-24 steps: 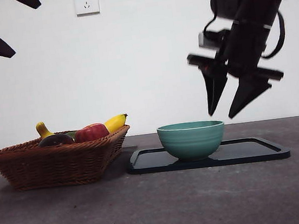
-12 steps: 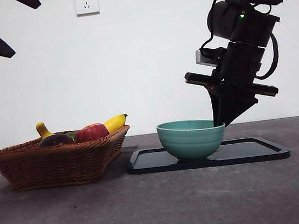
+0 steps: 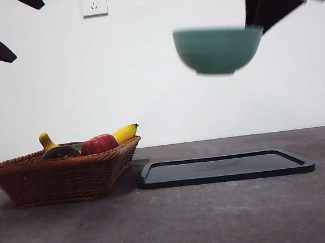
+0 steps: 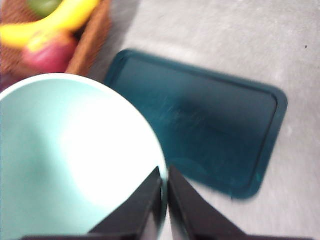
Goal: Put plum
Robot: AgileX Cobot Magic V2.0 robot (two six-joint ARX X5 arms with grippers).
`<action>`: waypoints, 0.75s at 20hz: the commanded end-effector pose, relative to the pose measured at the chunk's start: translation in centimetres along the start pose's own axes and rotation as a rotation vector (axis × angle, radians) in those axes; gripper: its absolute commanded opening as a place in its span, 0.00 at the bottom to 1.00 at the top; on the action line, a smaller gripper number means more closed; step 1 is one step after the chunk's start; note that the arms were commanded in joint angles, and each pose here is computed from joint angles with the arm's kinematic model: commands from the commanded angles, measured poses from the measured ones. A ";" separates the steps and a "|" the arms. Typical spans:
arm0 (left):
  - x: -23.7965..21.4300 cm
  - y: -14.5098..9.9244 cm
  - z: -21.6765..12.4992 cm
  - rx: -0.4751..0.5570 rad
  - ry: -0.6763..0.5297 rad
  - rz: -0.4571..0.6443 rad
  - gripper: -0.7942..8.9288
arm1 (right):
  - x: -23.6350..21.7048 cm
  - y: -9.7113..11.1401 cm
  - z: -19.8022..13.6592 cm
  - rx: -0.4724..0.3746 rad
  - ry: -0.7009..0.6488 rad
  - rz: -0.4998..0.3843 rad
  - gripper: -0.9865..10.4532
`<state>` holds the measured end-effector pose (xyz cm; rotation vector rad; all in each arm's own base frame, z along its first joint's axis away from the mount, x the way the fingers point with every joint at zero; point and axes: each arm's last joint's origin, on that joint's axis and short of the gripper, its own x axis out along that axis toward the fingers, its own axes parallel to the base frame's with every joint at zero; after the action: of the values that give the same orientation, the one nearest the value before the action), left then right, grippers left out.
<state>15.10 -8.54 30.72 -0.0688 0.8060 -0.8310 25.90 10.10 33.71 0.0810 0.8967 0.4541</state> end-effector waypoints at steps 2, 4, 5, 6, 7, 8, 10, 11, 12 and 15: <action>-0.2 -0.3 0.5 0.023 -0.014 -0.009 0.50 | -2.4 1.4 -1.6 -0.065 -0.026 0.033 0.09; -0.2 -0.2 0.5 0.023 -0.014 -0.008 0.50 | -2.5 1.6 -3.3 -0.079 -0.015 0.044 0.09; -0.2 -0.2 0.5 0.023 -0.014 -0.009 0.50 | -2.2 1.6 -4.4 -0.084 0.000 0.050 0.09; -0.2 -0.3 0.5 0.023 -0.014 -0.009 0.50 | -1.7 1.6 -5.3 -0.085 0.021 0.054 0.09; -0.2 -0.2 0.5 0.023 -0.014 -0.009 0.50 | -1.1 1.5 -6.3 -0.081 0.041 0.058 0.09; -0.2 -0.2 0.5 0.023 -0.015 -0.009 0.50 | -0.3 1.6 -7.0 -0.082 0.061 0.062 0.09; -0.2 -0.3 0.5 0.023 -0.014 -0.009 0.50 | 1.4 1.5 -8.5 -0.079 0.092 0.071 0.09; -0.2 -0.3 0.5 0.023 -0.013 -0.009 0.50 | 2.1 1.5 -9.1 -0.074 0.093 0.079 0.09; -0.2 -0.3 0.5 0.023 -0.013 -0.009 0.50 | 2.8 1.6 -9.7 -0.067 0.093 0.085 0.09; -0.2 -0.3 0.5 0.023 -0.013 -0.009 0.50 | 4.4 1.6 -11.0 -0.055 0.106 0.090 0.09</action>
<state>15.10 -8.54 30.72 -0.0694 0.8066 -0.8315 18.98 11.74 23.93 0.0285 0.9883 0.5782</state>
